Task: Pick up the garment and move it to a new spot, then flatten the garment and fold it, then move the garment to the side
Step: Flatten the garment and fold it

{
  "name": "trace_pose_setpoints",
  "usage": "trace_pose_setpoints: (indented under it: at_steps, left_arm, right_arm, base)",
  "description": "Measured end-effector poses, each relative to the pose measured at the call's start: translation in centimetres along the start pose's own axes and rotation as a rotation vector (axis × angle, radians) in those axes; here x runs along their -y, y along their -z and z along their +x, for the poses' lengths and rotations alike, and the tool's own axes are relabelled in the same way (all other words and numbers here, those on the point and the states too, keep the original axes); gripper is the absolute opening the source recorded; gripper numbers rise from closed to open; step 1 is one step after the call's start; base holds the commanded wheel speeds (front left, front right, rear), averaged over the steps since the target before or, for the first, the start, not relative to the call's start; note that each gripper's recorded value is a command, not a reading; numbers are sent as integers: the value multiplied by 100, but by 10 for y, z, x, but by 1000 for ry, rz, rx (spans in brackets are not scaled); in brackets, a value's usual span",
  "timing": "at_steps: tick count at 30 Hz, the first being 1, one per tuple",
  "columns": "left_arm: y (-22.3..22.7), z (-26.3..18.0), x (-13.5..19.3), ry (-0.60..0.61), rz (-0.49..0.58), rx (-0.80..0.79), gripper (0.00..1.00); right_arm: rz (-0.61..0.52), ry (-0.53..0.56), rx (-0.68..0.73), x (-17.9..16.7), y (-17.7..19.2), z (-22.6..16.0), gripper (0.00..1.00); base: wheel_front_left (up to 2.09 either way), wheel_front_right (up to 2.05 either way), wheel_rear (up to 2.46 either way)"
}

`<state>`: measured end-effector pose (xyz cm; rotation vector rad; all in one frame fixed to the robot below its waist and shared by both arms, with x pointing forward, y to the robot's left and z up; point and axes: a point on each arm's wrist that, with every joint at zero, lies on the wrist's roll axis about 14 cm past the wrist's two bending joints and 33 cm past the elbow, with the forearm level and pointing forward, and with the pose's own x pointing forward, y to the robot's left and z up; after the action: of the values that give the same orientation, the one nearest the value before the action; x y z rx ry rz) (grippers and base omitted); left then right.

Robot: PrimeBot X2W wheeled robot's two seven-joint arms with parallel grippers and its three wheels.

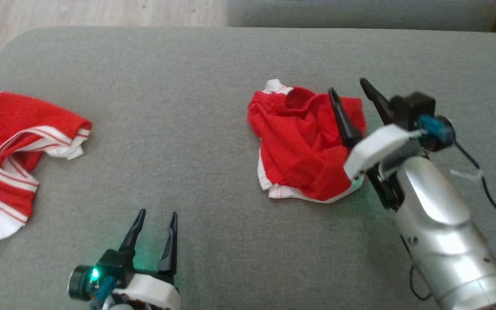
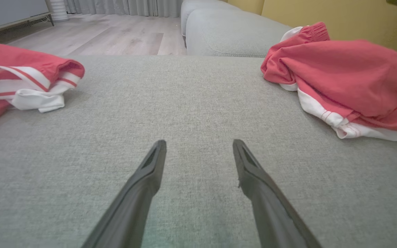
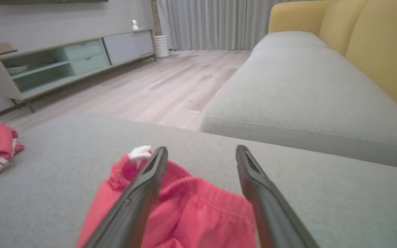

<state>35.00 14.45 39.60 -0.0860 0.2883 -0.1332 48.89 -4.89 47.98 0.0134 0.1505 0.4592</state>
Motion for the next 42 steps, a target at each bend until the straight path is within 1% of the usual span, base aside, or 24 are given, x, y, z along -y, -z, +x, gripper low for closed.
trace_pose_setpoints:
  at_steps: [4, 7, 8, 11, 16, 20, 23, 24, 25, 26, 29, 31, 32, 34, 36, 39, 40, 42]
  left_arm:
    - [0, -1, -1, -1, -1, -2, 100]
    - [1, -3, -3, -8, -13, -5, 100]
    - [1, -4, -5, -16, -19, -3, 100]
    - [4, -8, -6, -22, -20, -13, 100]
    - [9, -12, -11, -45, -27, -26, 100]
    - [12, -14, -13, -53, -31, -34, 100]
    - [16, -14, -8, -38, -29, -49, 100]
    - [17, -14, -7, -34, -28, -53, 100]
    - [18, -14, -5, -28, -27, -58, 100]
    - [19, -14, -4, -22, -26, -60, 100]
    - [17, -14, 0, -10, -25, -55, 100]
    - [16, -16, 3, -3, -23, -51, 100]
    - [15, -18, 4, -1, -21, -48, 100]
    - [13, -21, 7, 6, -19, -39, 100]
    - [11, -25, 7, 1, -28, -28, 100]
    - [11, -34, 6, -14, -40, -19, 100]
    - [13, -37, 6, -17, -43, -20, 100]
    - [17, -42, 9, -16, -48, -27, 100]
  right_arm:
    - [128, -61, -57, -25, 4, 17, 100]
    - [258, -92, -120, -41, 17, 22, 100]
    - [332, -111, -150, -50, 23, 25, 100]
    - [423, -151, -166, -67, 25, 30, 100]
    - [492, -196, -198, -86, 33, 34, 100]
    - [519, -180, -215, -85, 39, 39, 100]
    - [529, -174, -199, -83, 35, 48, 100]
    - [532, -172, -191, -83, 33, 51, 98]
    - [533, -172, -180, -82, 30, 54, 41]
    - [532, -169, -161, -82, 26, 57, 0]
    - [523, -156, -111, -78, 16, 65, 0]
    - [504, -161, -46, -78, -4, 73, 0]
    - [490, -170, 0, -78, -19, 78, 0]
    - [464, -208, 110, -85, -64, 86, 0]
    - [443, -277, 243, -99, -122, 89, 0]
    - [414, -414, 427, -133, -204, 73, 0]
    - [405, -457, 473, -143, -224, 64, 0]
    - [373, -519, 533, -160, -251, 47, 0]
  base:
    - [0, 0, 0]
    - [0, 0, 0]
    - [0, 0, 0]
    - [0, 0, 0]
    - [0, 0, 0]
    - [0, 0, 0]
    - [0, 0, 0]
    - [0, 0, 0]
    - [0, 0, 0]
    - [0, 0, 0]
    - [0, 0, 0]
    - [0, 0, 0]
    - [0, 0, 0]
    - [0, 0, 0]
    - [0, 0, 0]
    - [0, 0, 0]
    - [0, 0, 0]
    - [0, 0, 0]
